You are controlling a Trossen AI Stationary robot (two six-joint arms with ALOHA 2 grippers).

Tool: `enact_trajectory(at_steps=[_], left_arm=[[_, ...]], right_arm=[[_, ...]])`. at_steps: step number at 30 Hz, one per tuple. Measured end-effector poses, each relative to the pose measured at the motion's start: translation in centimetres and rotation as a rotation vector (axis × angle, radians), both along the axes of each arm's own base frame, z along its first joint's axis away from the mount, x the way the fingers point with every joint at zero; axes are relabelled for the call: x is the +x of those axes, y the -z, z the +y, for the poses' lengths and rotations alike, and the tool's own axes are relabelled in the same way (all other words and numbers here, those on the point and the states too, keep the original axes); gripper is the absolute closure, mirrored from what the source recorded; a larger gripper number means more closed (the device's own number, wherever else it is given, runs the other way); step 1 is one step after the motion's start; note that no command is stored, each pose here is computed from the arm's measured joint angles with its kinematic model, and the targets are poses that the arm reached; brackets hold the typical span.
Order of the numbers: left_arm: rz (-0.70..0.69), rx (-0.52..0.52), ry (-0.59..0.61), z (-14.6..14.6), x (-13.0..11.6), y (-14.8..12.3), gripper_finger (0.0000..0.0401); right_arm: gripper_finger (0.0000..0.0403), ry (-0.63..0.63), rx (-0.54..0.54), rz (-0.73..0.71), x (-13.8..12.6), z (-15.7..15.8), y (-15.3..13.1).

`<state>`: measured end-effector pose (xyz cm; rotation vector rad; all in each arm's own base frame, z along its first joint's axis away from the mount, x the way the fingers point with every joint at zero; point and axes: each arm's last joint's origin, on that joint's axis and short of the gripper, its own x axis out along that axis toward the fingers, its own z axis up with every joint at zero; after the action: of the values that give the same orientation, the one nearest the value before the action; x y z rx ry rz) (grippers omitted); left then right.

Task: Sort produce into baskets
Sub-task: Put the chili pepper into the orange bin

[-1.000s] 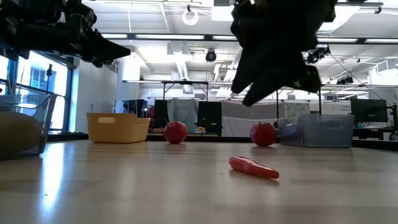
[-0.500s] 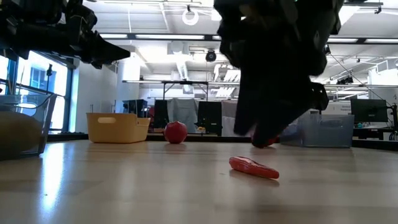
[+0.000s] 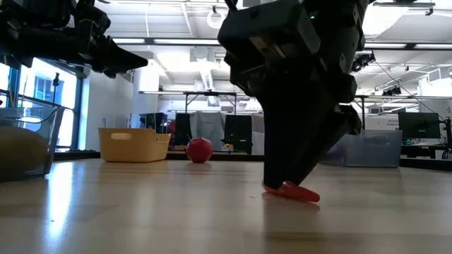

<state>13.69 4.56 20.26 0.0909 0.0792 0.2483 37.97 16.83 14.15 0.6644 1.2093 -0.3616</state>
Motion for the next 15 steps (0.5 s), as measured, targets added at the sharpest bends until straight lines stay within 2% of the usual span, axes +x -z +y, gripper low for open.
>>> enact_trajectory(at_steps=[8, 12, 15], left_arm=[[-0.007, -0.025, -0.001, 0.0, 0.0, 0.0, 0.0401], [-0.017, -0.034, -0.002, 0.0, 0.0, -0.1, 0.0401], [-0.037, -0.039, -0.007, 0.0, 0.0, -0.3, 0.0401]], right_arm=[[0.039, -0.047, -0.028, -0.028, 1.1, -1.4, -0.7], [0.0389, -0.07, -0.09, -0.095, 2.6, -3.5, -1.8], [0.0393, -0.083, -0.154, -0.168, 4.1, -6.6, -2.2]])
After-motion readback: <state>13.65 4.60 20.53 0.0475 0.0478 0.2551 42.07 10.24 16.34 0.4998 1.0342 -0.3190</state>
